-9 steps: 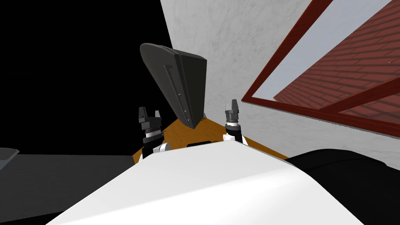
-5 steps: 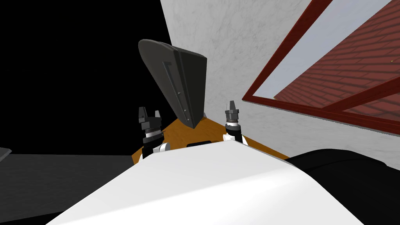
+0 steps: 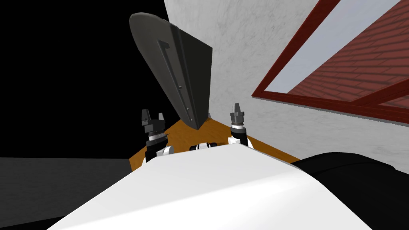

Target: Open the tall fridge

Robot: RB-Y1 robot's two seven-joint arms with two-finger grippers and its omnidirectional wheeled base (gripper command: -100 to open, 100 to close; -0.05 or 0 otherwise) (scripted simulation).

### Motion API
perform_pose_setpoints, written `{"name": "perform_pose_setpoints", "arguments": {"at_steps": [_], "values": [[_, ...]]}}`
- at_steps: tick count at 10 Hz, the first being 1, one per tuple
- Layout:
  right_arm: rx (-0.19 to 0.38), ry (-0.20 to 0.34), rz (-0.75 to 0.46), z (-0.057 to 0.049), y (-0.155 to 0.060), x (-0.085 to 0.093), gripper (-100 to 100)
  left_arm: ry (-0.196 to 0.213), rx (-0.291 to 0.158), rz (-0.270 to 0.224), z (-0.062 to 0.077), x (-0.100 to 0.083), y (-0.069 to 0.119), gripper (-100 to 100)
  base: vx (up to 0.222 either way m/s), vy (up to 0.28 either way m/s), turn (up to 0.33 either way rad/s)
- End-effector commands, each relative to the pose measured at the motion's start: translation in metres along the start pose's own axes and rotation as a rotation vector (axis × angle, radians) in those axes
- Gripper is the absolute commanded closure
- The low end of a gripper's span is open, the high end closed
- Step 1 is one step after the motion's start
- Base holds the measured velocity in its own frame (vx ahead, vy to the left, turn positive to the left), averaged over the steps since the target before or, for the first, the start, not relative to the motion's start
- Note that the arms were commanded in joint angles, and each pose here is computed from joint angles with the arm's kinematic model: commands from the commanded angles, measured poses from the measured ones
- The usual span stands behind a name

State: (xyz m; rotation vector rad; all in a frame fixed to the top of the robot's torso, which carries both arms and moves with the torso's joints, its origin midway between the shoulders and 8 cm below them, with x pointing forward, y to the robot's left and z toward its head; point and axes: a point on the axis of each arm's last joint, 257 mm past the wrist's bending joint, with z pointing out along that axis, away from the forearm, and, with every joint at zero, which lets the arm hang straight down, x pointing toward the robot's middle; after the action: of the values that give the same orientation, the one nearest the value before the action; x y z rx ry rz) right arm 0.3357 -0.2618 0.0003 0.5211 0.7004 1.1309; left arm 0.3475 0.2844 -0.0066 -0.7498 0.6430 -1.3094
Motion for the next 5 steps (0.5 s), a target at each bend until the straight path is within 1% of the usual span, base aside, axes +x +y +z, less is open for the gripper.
{"name": "perform_pose_setpoints", "arguments": {"at_steps": [1, 3, 5], "values": [[0.000, 0.000, 0.000, 0.000, 0.000, 0.000, 0, 0.033, -0.009, 0.005, 0.002, 0.003, 0.002, -100, 0.019, -0.006, 0.028], [0.001, 0.000, 0.000, 0.000, 0.000, 0.000, 0, 0.073, -0.028, 0.004, 0.009, 0.006, 0.006, -100, 0.037, -0.019, 0.062], [0.001, 0.000, 0.000, 0.000, 0.000, 0.000, 0, 0.096, -0.053, -0.013, 0.018, 0.007, 0.011, -100, 0.060, -0.036, 0.072]]}}
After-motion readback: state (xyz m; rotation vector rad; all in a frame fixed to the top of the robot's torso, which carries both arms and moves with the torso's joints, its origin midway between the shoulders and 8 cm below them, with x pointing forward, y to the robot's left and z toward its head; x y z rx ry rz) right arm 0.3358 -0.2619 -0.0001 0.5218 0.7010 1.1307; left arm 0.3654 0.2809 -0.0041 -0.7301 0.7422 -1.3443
